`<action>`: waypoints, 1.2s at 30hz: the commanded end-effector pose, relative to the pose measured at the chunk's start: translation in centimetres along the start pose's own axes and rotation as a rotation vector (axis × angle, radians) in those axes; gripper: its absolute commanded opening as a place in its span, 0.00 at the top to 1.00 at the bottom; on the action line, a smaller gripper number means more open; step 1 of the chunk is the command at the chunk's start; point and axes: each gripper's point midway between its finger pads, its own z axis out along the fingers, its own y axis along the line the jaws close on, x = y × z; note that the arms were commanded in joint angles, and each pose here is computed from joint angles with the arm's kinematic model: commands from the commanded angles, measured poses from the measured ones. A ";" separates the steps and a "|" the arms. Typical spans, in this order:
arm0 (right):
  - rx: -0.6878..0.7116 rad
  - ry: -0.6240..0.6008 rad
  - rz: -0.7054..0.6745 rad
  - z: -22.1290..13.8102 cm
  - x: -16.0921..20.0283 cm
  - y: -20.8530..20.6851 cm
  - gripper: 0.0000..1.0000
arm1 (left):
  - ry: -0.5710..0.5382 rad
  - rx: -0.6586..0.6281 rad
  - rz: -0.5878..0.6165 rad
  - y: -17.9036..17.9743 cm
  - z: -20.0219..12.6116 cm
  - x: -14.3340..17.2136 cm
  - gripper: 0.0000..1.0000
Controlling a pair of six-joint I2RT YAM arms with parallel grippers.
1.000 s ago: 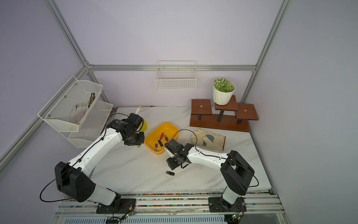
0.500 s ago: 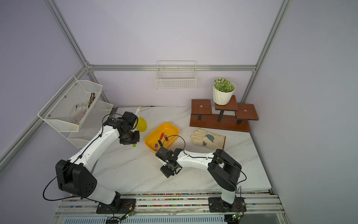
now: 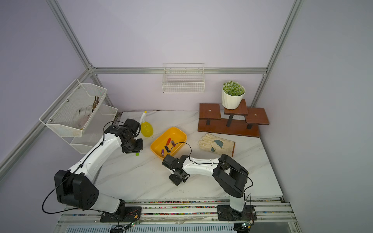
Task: Put the usb flash drive into the storage box
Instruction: Pick up the USB flash from the center of the board.
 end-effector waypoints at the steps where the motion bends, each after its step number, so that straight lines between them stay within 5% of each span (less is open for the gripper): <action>1: 0.018 0.019 -0.011 0.2 0.1 0.2 0.50 | -0.028 0.021 0.009 0.2 -0.7 0.0 1.00; 23: 0.058 0.111 -0.020 1.4 1.6 0.6 0.69 | -0.015 0.018 -0.002 0.9 0.0 0.6 1.00; 31: 0.052 0.125 -0.015 1.7 1.8 0.7 1.00 | -0.019 0.023 -0.002 0.8 0.0 0.5 1.00; 36: 0.035 0.085 0.007 0.6 0.6 1.2 1.00 | -0.019 0.032 -0.002 0.6 -0.1 0.5 1.00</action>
